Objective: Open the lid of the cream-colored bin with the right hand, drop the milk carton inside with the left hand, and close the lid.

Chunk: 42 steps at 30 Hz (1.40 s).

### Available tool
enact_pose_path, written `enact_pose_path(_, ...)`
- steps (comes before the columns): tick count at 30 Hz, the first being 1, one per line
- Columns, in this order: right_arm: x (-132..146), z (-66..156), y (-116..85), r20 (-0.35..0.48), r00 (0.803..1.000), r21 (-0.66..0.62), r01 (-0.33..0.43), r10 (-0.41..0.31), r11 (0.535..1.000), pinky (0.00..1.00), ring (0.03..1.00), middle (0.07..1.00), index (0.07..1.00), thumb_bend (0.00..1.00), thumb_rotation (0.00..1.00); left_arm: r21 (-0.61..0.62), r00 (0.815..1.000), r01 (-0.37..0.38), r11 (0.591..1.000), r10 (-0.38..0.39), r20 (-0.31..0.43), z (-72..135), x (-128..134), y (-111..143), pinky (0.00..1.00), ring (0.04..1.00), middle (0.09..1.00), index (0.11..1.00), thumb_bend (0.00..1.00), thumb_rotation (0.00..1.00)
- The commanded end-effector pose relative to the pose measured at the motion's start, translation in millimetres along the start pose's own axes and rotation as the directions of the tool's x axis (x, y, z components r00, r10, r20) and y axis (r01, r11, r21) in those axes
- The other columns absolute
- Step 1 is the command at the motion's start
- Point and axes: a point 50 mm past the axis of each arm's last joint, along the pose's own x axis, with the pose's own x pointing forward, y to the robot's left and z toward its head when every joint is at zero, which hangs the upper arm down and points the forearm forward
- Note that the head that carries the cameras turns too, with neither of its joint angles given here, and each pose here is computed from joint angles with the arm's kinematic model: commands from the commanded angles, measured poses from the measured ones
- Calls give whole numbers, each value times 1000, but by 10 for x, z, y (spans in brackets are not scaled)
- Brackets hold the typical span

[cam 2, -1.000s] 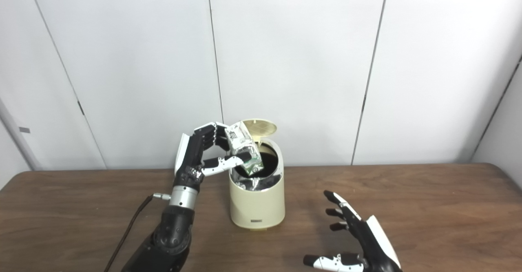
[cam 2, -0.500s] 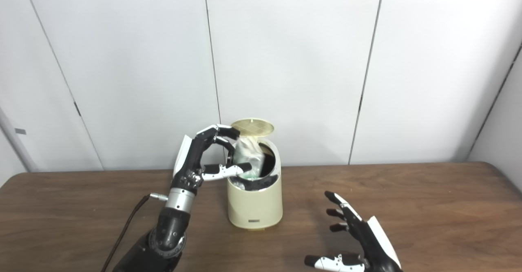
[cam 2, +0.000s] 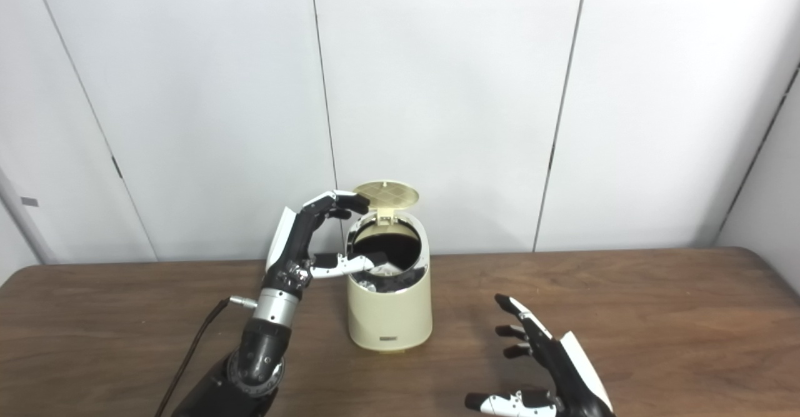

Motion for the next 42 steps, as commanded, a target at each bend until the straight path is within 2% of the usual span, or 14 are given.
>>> enact_pose_path(1,74,165,-65,81,996,-13,32,-31,999,665,803,921,908,743,219,-9,994,-44,999,45,96,216,217,100,670,740,784,776,903,145)
enact_pose_path(5,76,167,-60,87,996,-17,32,-30,999,665,804,918,907,746,239,-65,992,-62,996,68,106,275,187,172,573,672,730,725,872,108)
enact_pose_path(9,82,178,-65,89,996,-15,31,-30,999,672,808,919,908,738,233,-129,987,-76,989,94,132,365,111,314,444,547,631,661,787,34)
enact_pose_path(12,89,163,-77,90,996,-16,31,-30,999,666,806,920,910,736,216,-176,982,-76,982,104,158,441,32,452,397,491,573,621,732,7)
enact_pose_path(16,99,147,-99,87,996,-11,26,-25,1000,667,809,926,916,735,217,-189,972,-95,977,131,193,511,-72,683,395,484,560,606,718,50)
enact_pose_path(19,108,129,-119,92,995,-13,26,-25,1000,670,810,926,918,731,199,-215,963,-135,967,179,199,530,-170,871,404,485,561,604,720,67)
enact_pose_path(22,117,136,-140,92,995,-7,25,-25,1000,652,814,929,917,733,195,-271,963,-128,954,184,195,507,-272,1021,419,506,591,620,704,66)
enact_pose_path(26,137,164,-160,101,995,-5,21,-20,1000,644,816,931,918,732,191,-299,982,-73,952,121,146,454,-424,1181,470,587,679,679,729,157)
enact_pose_path(28,149,179,-166,103,994,-5,19,-19,1000,644,814,931,918,728,170,-293,989,-56,955,93,115,423,-513,1226,541,655,730,730,745,198)
enact_pose_path(32,179,169,-181,104,994,2,12,-13,1000,653,817,931,917,730,151,-285,999,-40,958,44,8,376,-739,1262,636,746,799,808,721,186)
enact_pose_path(38,194,196,-188,107,994,4,2,-2,1000,612,818,933,916,733,168,-347,989,-77,935,28,-144,291,-1045,1235,667,787,833,845,702,109)
enact_pose_path(42,190,248,-179,102,995,11,-4,3,1000,605,824,937,915,732,157,-336,981,-92,937,27,-194,210,-1208,1209,650,780,838,842,675,101)
